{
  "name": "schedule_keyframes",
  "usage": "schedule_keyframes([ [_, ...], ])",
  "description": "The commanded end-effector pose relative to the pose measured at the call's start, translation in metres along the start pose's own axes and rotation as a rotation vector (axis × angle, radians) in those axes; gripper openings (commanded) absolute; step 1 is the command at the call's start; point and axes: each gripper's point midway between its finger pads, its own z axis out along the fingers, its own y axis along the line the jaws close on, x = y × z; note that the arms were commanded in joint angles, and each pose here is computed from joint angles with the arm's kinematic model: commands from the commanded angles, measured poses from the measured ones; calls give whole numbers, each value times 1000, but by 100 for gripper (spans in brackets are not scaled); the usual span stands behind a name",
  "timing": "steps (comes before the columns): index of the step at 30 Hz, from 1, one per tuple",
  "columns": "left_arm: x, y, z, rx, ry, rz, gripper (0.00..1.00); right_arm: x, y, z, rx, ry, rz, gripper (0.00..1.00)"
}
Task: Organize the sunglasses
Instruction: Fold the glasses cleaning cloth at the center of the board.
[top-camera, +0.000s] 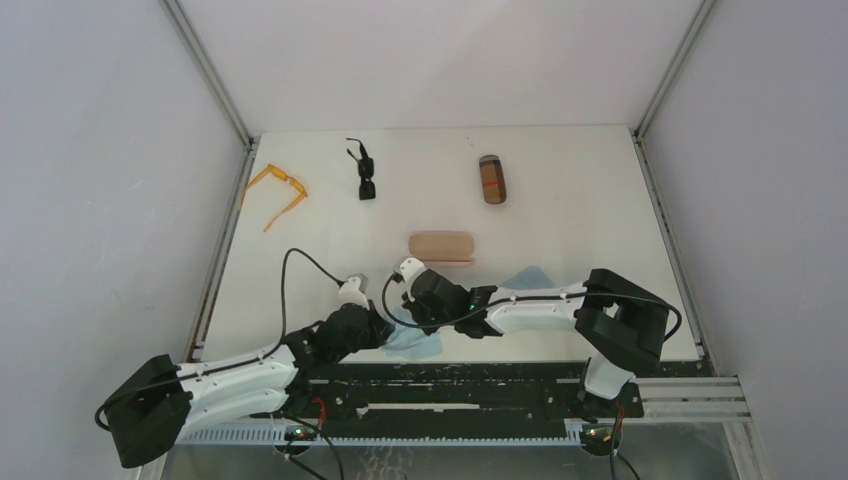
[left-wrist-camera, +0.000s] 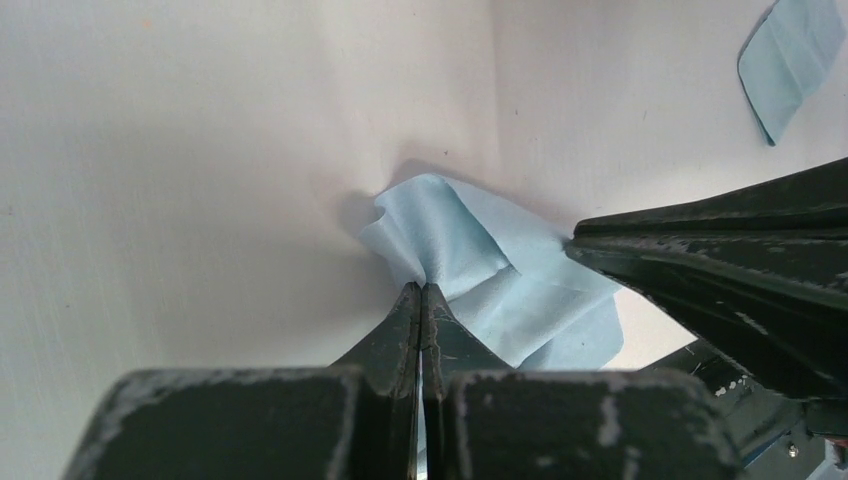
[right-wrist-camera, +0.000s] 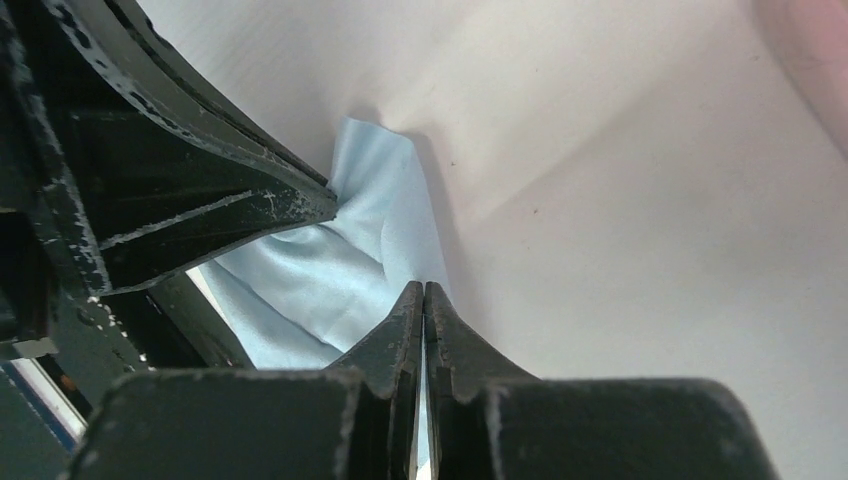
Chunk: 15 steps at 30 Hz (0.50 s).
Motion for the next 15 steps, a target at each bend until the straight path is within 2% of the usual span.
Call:
schedule_keyframes([
  [1,5,5,-2,-13,23,43,0,-20,-5,-11,11,-60,46,0],
  [15,-12,-25,4,34,21,119,3,-15,-35,-12,43,-53,140,0],
])
